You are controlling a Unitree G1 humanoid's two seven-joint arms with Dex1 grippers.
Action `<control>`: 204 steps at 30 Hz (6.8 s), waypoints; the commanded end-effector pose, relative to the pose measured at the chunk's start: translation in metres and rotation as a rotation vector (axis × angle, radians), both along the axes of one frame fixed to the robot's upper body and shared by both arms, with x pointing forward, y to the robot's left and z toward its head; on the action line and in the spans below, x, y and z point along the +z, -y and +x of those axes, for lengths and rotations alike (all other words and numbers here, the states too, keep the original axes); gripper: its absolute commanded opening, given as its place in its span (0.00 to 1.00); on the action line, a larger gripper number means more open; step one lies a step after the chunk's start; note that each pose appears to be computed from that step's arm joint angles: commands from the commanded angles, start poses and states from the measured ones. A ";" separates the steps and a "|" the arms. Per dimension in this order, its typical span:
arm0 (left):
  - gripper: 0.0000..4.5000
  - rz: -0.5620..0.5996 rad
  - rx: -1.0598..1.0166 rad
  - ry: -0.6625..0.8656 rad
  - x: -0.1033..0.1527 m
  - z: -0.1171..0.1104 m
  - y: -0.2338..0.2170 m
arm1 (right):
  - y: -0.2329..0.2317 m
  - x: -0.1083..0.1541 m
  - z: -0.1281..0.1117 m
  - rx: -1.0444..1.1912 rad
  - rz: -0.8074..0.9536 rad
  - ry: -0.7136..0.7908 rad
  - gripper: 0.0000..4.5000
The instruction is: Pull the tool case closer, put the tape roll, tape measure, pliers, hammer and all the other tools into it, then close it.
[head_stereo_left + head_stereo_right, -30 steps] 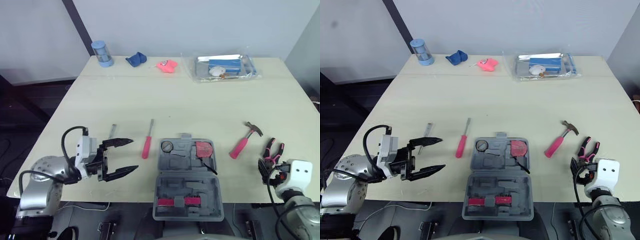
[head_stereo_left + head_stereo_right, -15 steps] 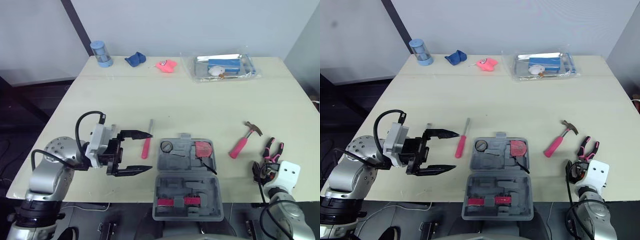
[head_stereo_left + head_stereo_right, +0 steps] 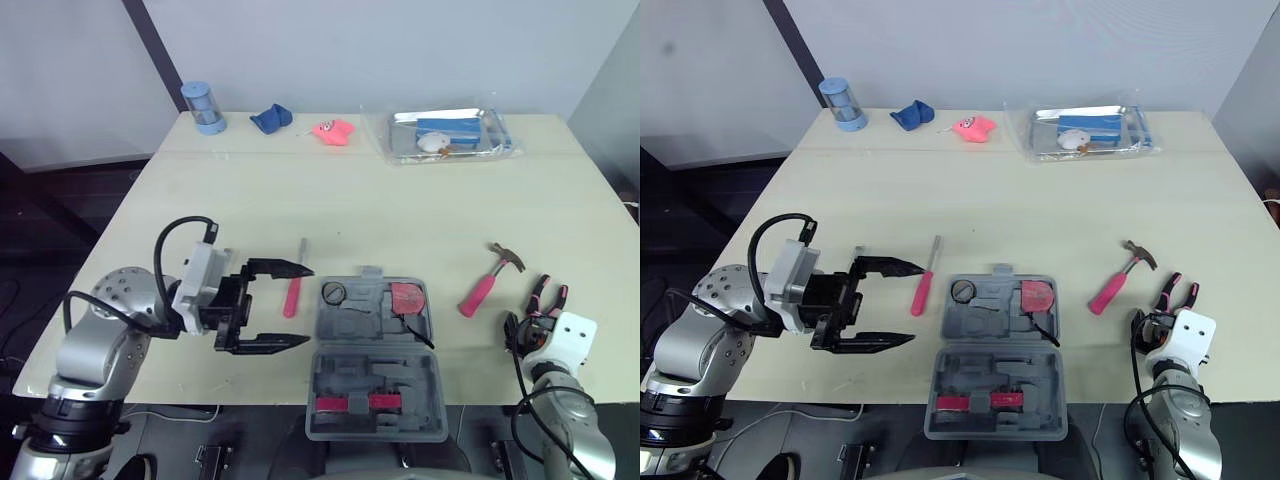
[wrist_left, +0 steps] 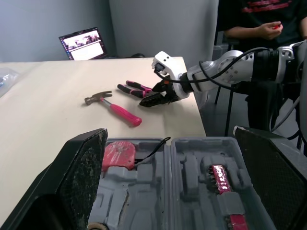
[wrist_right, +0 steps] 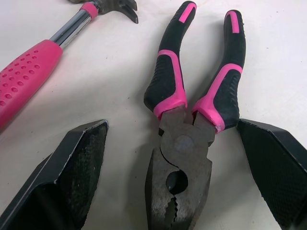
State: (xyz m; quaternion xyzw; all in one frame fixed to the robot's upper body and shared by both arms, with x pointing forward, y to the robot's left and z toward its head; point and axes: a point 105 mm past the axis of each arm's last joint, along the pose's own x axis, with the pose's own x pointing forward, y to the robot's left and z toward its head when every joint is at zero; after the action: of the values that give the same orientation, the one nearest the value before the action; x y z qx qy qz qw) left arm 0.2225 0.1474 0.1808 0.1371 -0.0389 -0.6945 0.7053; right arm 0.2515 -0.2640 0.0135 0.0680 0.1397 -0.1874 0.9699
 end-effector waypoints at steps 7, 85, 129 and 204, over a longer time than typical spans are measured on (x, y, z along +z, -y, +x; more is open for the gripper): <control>1.00 -0.005 -0.042 0.025 0.006 -0.003 0.003 | 0.007 -0.015 -0.011 -0.056 0.000 -0.058 0.87; 1.00 0.171 0.127 -0.028 -0.027 -0.008 -0.083 | -0.188 0.095 0.020 1.786 -0.607 -0.341 0.22; 1.00 0.133 0.127 -0.029 -0.035 -0.002 -0.073 | -0.220 0.091 0.037 1.797 -0.532 -0.027 0.62; 0.01 0.186 0.341 -0.202 -0.135 0.014 -0.073 | -0.075 0.024 -0.013 1.580 -0.308 -0.081 0.00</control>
State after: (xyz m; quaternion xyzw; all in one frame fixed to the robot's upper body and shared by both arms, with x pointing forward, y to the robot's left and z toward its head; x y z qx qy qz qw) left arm 0.2370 0.2111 0.0346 0.1397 0.1369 -0.5917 0.7821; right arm 0.2354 -0.1822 0.0220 -0.1923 0.1794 0.5495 0.7930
